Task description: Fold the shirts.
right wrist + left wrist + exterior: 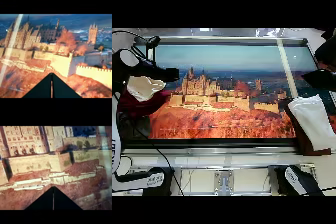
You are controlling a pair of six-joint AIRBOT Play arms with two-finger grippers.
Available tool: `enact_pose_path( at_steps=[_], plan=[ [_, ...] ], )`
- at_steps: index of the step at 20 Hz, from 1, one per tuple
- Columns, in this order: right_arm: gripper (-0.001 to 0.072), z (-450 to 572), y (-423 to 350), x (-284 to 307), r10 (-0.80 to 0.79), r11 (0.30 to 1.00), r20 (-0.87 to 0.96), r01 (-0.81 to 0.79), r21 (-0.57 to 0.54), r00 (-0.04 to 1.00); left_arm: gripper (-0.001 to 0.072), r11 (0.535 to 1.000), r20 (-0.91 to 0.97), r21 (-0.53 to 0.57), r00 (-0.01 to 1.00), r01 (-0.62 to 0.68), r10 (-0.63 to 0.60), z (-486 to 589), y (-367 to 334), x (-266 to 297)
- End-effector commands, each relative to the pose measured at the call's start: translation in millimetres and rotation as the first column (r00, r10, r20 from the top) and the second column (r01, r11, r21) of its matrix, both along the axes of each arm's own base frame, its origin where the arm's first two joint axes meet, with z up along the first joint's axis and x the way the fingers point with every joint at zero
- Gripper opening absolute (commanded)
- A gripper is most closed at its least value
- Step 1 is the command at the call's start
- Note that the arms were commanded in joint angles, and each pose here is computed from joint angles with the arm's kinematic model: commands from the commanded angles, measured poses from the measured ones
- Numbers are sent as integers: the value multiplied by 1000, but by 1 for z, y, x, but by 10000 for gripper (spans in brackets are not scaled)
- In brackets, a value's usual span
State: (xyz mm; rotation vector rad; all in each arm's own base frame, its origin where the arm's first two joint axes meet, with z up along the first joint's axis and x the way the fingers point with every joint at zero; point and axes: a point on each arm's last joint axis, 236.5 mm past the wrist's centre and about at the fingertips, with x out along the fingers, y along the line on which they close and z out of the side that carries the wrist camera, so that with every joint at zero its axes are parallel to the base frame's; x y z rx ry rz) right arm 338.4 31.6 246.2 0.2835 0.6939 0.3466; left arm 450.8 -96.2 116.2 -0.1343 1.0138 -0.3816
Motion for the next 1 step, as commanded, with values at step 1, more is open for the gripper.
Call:
enact_pose_path(
  at_steps=[1],
  plan=[
    [10,-13,15,-9,65,997,-54,-67,-39,996,14,1000,0,0,1000,-1,1,0,1,0]
  ],
)
